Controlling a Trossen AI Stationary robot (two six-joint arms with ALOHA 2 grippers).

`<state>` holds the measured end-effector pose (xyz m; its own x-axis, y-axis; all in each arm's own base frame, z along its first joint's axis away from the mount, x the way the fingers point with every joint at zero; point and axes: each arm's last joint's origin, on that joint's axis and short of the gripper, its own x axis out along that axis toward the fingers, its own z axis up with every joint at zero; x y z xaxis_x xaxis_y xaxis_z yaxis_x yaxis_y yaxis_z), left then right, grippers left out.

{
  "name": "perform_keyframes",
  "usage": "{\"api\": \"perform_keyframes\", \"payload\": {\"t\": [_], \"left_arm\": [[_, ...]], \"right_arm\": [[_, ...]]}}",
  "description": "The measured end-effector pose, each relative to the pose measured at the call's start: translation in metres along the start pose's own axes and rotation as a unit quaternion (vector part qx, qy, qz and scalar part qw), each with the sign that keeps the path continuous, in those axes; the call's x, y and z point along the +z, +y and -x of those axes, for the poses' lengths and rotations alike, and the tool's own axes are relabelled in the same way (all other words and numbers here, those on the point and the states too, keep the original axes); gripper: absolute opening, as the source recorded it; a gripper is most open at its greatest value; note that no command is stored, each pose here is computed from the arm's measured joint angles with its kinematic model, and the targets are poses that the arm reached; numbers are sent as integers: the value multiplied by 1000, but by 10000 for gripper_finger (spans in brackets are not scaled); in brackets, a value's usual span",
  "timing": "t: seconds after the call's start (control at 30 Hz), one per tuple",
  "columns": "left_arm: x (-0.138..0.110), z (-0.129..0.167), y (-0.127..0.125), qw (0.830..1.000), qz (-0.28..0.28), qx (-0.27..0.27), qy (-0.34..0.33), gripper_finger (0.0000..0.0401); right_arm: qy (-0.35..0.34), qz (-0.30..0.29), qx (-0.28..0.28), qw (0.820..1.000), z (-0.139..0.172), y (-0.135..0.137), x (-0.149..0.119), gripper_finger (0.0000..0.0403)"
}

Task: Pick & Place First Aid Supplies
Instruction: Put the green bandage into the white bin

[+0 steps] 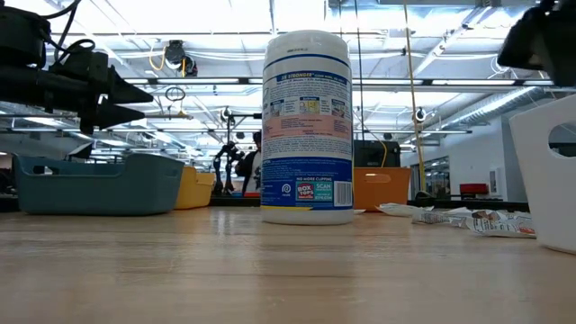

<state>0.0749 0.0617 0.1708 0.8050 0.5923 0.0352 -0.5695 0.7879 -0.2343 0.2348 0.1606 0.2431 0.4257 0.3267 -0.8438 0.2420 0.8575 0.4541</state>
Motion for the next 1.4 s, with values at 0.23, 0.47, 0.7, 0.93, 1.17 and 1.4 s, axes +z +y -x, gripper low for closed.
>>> {"api": "perform_keyframes", "payload": {"t": [0.23, 0.47, 0.7, 0.93, 1.17, 1.4], "left_arm": [[0, 0, 0, 1000, 0, 0, 0, 331], [0, 0, 0, 1000, 0, 0, 0, 322], [0, 0, 0, 1000, 0, 0, 0, 308], [0, 0, 0, 1000, 0, 0, 0, 312], [0, 0, 0, 1000, 0, 0, 0, 328], [0, 0, 0, 1000, 0, 0, 0, 333]], "right_arm": [[-23, -33, 2, 999, 11, -15, 6, 282], [-64, -204, -44, 976, 15, -63, 6, 275], [-88, -349, -171, 917, 27, -117, -2, 273], [-107, -454, -310, 828, 50, -159, -8, 272], [-114, -522, -338, 774, 62, -189, 1, 272], [-118, -572, -347, 734, 54, -216, 3, 272]]}}
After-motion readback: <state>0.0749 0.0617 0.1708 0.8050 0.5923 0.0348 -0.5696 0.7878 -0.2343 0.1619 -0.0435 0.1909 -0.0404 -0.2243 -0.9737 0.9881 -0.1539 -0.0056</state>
